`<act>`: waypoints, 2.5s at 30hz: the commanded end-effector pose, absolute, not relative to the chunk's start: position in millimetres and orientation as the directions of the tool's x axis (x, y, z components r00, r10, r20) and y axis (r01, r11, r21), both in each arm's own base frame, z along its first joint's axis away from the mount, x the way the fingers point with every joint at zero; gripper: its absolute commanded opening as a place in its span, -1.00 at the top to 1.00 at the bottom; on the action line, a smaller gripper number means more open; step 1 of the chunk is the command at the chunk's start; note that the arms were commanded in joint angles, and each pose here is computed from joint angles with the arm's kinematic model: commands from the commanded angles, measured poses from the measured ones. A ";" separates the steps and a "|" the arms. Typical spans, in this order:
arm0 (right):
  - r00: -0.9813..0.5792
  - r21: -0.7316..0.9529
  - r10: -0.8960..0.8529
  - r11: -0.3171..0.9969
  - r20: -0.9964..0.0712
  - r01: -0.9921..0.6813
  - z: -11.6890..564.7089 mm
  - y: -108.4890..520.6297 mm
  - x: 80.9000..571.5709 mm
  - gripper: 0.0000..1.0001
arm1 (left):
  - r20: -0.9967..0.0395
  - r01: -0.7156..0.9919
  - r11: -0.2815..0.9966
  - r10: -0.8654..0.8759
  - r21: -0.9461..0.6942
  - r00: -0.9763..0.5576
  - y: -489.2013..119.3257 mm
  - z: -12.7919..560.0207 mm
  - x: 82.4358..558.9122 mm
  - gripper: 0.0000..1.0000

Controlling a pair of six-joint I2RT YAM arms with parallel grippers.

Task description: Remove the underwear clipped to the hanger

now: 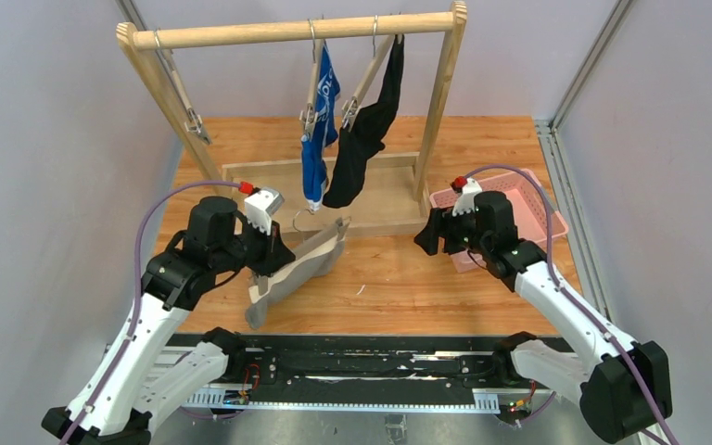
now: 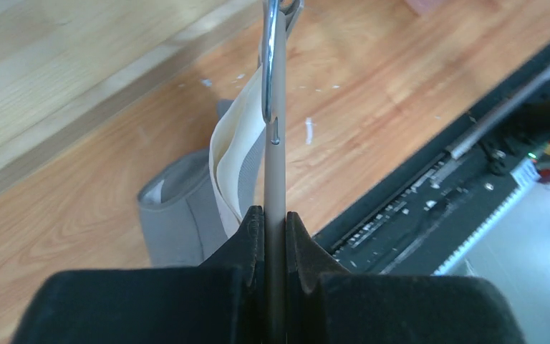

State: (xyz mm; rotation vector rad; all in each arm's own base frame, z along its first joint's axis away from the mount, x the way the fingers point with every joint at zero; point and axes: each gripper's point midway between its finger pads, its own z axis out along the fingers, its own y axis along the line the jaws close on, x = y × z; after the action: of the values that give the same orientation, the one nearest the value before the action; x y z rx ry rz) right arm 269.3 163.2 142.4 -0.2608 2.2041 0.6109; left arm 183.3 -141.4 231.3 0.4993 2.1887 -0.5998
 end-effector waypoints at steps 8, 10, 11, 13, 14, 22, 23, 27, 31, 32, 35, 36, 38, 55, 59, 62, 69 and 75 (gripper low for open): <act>-0.322 0.306 -0.026 0.249 -0.946 -0.919 280.3 246.1 209.1 -0.47 | -0.902 0.848 0.415 0.124 -0.331 -0.413 -196.9 306.4 136.5 1.00; -0.269 0.262 -0.015 0.184 -0.963 -0.947 301.3 248.4 200.3 -0.48 | -0.910 0.864 0.383 0.120 -0.327 -0.397 -201.5 313.2 137.2 1.00; -0.247 0.243 -0.011 0.143 -0.969 -0.959 309.2 249.6 194.1 -0.50 | -0.915 0.875 0.360 0.119 -0.323 -0.386 -204.3 316.9 136.9 1.00; -0.197 0.197 0.006 0.060 -0.980 -0.979 323.6 251.6 182.3 -0.51 | -0.918 0.887 0.325 0.113 -0.328 -0.381 -209.5 321.2 137.4 0.99; -0.181 0.182 0.010 0.032 -0.983 -0.983 327.9 252.0 178.0 -0.51 | -0.919 0.892 0.311 0.109 -0.330 -0.378 -211.6 323.0 137.8 1.00; -0.184 0.183 0.009 -0.056 -0.983 -0.982 334.1 255.7 170.9 -0.53 | -0.924 0.900 0.271 0.078 -0.340 -0.373 -220.3 330.5 143.7 1.00; -0.198 0.197 0.007 -0.061 -0.980 -0.979 332.7 256.7 171.2 -0.53 | -0.925 0.901 0.269 0.073 -0.341 -0.372 -220.8 331.7 144.2 0.99; -0.223 0.223 -0.002 -0.071 -0.975 -0.972 326.9 260.8 172.7 -0.48 | -0.929 0.905 0.249 0.043 -0.345 -0.366 -224.7 338.4 145.8 1.00; -0.228 0.228 -0.002 -0.087 -0.974 -0.970 328.0 266.1 172.2 -0.27 | -0.928 0.903 0.245 0.031 -0.353 -0.372 -226.6 339.7 148.2 1.00; -0.227 0.227 -0.002 -0.090 -0.974 -0.970 328.7 267.1 171.9 -0.18 | -0.927 0.902 0.248 0.031 -0.354 -0.373 -226.6 339.1 149.0 0.99; -0.229 0.229 -0.006 -0.104 -0.973 -0.968 329.3 270.3 169.8 0.10 | -0.923 0.897 0.253 0.036 -0.362 -0.383 -226.8 335.7 150.2 0.99; -0.228 0.227 -0.005 -0.103 -0.974 -0.968 329.7 270.7 170.1 0.11 | -0.921 0.895 0.259 0.039 -0.364 -0.386 -226.6 334.0 150.8 1.00; -0.233 0.232 0.000 -0.081 -0.972 -0.969 331.5 271.0 173.3 -0.12 | -0.919 0.892 0.266 0.049 -0.365 -0.391 -225.6 330.4 151.0 0.99; -0.214 0.213 0.023 -0.030 -0.977 -0.977 340.5 269.4 176.7 0.69 | -0.912 0.880 0.298 0.062 -0.370 -0.405 -222.3 321.6 152.5 1.00; -0.216 0.216 0.008 -0.003 -0.976 -0.976 336.9 268.2 179.2 0.99 | -0.910 0.877 0.302 0.065 -0.373 -0.410 -222.2 320.2 152.8 1.00; -0.206 0.206 0.007 0.012 -0.979 -0.978 334.6 266.8 179.5 0.99 | -0.914 0.879 0.306 0.060 -0.366 -0.402 -222.1 321.7 154.4 1.00; -0.191 0.193 0.030 0.195 -0.981 -0.962 339.5 258.4 200.6 -0.44 | -0.924 0.890 0.296 0.051 -0.348 -0.378 -224.0 332.1 156.5 1.00; -0.179 0.194 0.074 0.363 -0.981 -0.912 340.7 243.0 214.3 -0.51 | -0.942 0.898 0.304 0.006 -0.319 -0.337 -223.6 349.8 158.9 0.99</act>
State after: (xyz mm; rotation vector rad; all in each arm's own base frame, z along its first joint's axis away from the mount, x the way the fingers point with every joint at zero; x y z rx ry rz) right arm 203.4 253.9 329.1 -0.9082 1.4774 1.1940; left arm 156.7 -223.9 316.8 0.8551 1.7386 -1.2028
